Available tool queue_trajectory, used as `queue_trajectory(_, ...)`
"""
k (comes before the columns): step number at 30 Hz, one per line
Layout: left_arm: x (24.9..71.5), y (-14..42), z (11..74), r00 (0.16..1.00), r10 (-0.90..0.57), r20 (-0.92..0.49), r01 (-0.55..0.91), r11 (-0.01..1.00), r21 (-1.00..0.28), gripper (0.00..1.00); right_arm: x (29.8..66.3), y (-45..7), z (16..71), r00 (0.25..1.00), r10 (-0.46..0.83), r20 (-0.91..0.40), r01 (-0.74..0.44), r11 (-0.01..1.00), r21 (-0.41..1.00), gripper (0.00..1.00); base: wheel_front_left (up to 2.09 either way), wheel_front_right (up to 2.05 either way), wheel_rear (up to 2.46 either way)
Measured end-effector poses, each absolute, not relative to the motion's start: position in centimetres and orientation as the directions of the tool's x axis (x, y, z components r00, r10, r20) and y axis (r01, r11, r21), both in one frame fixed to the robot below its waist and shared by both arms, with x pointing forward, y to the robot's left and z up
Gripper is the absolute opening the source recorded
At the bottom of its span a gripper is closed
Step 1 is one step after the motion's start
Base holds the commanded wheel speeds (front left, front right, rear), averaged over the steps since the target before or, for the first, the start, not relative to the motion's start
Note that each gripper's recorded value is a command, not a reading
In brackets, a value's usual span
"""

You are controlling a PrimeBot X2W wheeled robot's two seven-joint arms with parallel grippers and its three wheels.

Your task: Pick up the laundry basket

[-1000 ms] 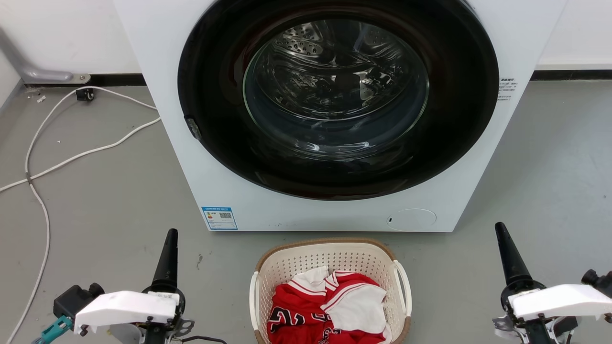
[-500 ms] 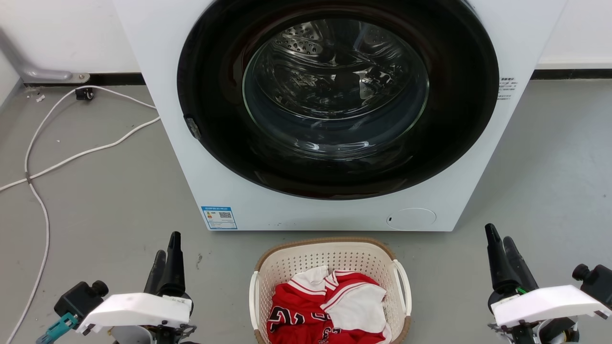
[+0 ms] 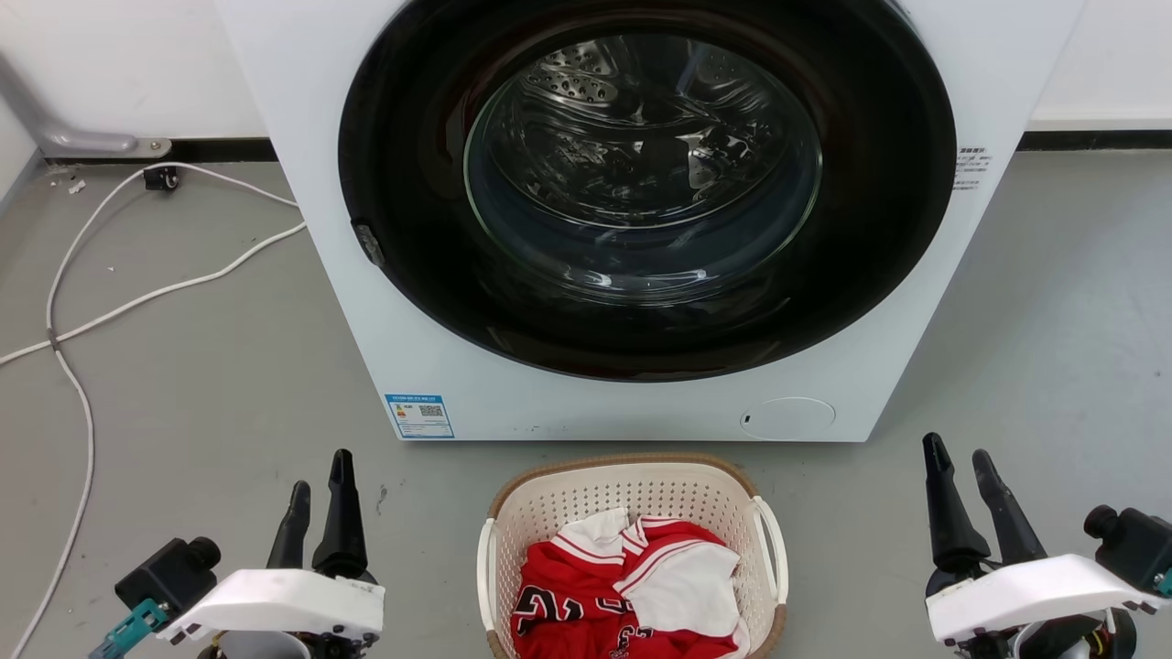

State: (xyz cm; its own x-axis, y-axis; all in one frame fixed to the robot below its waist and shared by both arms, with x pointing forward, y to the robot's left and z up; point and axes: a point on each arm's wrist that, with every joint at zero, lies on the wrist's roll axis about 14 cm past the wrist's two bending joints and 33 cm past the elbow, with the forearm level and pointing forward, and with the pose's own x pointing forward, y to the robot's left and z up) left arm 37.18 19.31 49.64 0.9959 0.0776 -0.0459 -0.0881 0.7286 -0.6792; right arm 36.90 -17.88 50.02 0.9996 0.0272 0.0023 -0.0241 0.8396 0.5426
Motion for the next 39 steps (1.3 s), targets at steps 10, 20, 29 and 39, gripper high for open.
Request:
queue_trajectory(10, 37.0, 19.2, 49.8, 0.996, 0.083, -0.029, -0.084, 0.800, -0.595, 1.00, 36.7, -17.5, 50.1, 0.999, 0.044, 0.016, -0.046, 0.902, 0.430, 1.00, 0.00, 0.00, 0.00)
queue_trajectory(20, 36.6, 19.2, 49.6, 0.996, 0.089, -0.021, -0.087, 0.853, -0.515, 1.00, 36.5, -17.0, 50.3, 0.998, 0.063, 0.031, -0.069, 0.942, 0.329, 1.00, 0.00, 0.00, 0.00)
queue_trajectory(29, 36.5, 19.1, 49.7, 0.996, 0.087, -0.002, -0.079, 0.900, -0.429, 1.00, 36.3, -16.5, 50.5, 0.995, 0.087, 0.047, -0.095, 0.972, 0.215, 1.00, 0.00, 0.00, 0.00)
queue_trajectory(39, 36.0, 18.9, 49.5, 0.997, 0.081, 0.005, -0.074, 0.931, -0.359, 1.00, 36.1, -16.0, 50.6, 0.992, 0.114, 0.058, -0.121, 0.985, 0.121, 1.00, 0.00, 0.00, 0.00)
